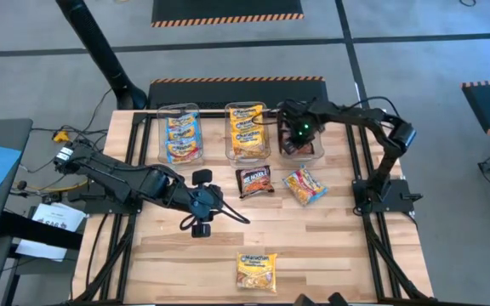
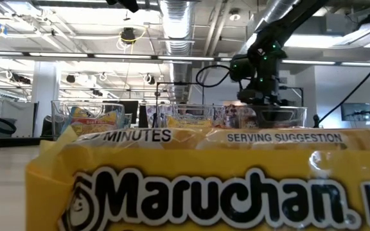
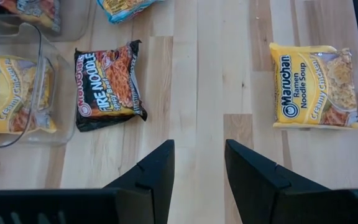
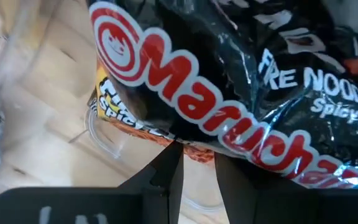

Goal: Sort Maruchan noodles
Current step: Put the black noodle pack into the right transparent bin, then put the blue noodle pack into the left transparent bin

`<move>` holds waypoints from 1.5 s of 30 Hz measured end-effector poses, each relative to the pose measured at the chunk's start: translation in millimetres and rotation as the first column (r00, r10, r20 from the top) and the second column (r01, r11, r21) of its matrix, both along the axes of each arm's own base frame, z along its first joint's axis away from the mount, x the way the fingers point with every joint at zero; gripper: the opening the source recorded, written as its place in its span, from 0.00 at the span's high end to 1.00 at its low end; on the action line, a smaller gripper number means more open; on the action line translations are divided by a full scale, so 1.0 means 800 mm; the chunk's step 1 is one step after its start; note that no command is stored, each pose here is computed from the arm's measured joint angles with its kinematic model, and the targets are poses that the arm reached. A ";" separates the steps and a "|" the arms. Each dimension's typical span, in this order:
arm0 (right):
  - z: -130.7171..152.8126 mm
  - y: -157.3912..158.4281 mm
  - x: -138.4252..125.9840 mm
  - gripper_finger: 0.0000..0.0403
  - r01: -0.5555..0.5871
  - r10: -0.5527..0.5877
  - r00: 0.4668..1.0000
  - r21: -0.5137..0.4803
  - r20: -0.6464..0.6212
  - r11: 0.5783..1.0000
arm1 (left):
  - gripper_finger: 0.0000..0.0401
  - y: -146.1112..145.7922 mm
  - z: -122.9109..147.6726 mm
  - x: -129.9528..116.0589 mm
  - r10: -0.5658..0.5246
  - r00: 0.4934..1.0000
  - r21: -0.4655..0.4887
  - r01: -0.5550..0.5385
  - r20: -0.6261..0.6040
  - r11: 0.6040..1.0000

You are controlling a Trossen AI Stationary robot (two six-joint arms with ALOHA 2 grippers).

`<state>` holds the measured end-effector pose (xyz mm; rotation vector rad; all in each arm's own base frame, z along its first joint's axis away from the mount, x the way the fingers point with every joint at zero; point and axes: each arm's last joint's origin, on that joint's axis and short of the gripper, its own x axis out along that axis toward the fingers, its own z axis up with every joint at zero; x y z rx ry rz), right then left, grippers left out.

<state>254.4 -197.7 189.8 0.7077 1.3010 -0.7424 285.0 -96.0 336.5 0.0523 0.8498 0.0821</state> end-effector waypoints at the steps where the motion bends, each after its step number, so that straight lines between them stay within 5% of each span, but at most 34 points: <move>1: 0.002 -0.001 0.001 0.71 -0.001 0.001 1.000 -0.005 0.003 1.000 | 0.68 0.000 0.000 0.000 0.000 1.000 0.000 0.000 0.000 1.000; 13: 0.031 0.010 0.002 0.71 -0.057 0.057 0.998 -0.025 -0.008 0.998 | 0.68 0.001 -0.001 -0.002 0.006 1.000 0.000 -0.006 -0.015 1.000; 24: 0.035 0.024 -0.005 0.71 -0.073 0.077 0.994 0.052 -0.075 0.996 | 0.68 0.000 -0.001 -0.002 0.025 1.000 -0.023 -0.025 -0.015 0.999; 33: 0.086 0.046 0.013 0.71 -0.136 0.143 0.985 0.070 -0.096 0.988 | 0.68 0.000 0.006 -0.011 0.015 1.000 -0.052 -0.016 -0.012 0.999; 45: 0.165 0.151 0.010 0.71 -0.347 0.347 0.938 0.009 -0.014 0.938 | 0.68 -0.001 0.036 -0.046 0.027 0.997 -0.083 -0.021 0.071 0.996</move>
